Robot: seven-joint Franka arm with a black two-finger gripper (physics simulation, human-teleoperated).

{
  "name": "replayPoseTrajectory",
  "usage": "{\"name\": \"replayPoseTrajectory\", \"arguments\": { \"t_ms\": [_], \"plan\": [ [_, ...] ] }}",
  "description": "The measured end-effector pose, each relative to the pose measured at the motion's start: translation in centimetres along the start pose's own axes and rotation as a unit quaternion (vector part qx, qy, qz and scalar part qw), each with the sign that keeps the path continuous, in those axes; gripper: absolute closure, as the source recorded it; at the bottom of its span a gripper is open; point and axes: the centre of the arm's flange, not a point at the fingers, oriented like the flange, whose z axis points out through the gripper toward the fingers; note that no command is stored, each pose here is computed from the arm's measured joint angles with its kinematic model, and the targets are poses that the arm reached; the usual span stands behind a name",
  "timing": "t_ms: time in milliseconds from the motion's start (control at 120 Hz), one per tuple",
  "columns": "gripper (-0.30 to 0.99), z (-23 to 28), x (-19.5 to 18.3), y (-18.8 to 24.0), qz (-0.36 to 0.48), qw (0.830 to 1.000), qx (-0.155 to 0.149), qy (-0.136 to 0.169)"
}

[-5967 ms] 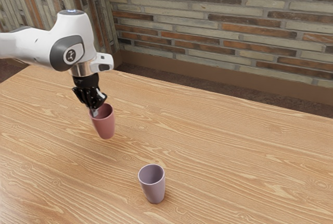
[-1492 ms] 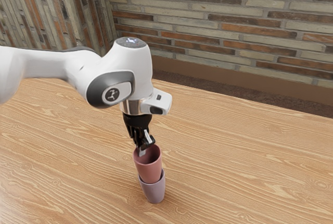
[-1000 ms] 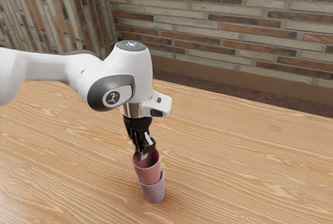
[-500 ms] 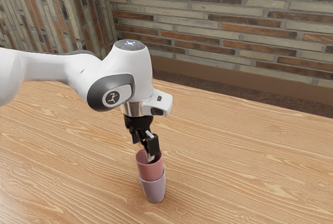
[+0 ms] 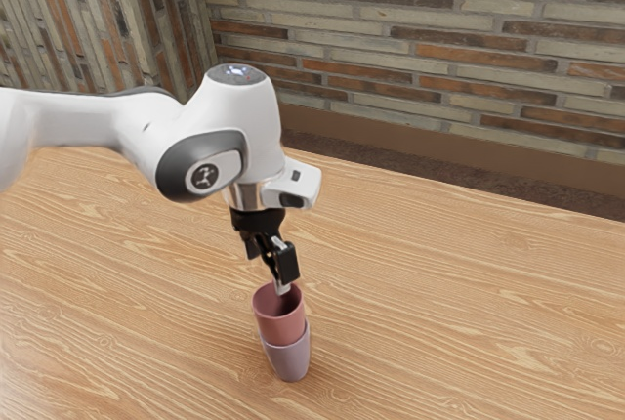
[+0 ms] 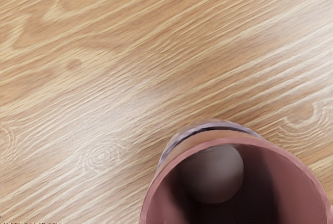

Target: Place the left cup onto the right cup

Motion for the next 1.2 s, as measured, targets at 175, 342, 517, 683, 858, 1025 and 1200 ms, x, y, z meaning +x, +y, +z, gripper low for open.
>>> {"name": "replayPoseTrajectory", "arguments": {
  "t_ms": [175,342,517,683,858,1025,1200],
  "plan": [
    [0.0,-1.1,0.0,0.0,0.0,1.0,0.002,0.009],
    [0.0,-2.7,0.9,-0.1,-0.003,1.0,-0.004,0.017],
    [0.0,-4.9,2.3,-0.2,-0.006,1.0,-0.015,0.019],
    [0.0,-6.9,4.0,-0.5,-0.01,0.999,-0.031,0.015],
    [0.0,-10.9,5.0,-1.0,-0.013,0.999,-0.037,0.018],
    [0.0,-13.9,4.7,-1.5,-0.016,0.999,-0.04,0.014],
    [0.0,-16.9,4.0,-1.9,-0.034,0.999,-0.04,0.008]
  ]
}}
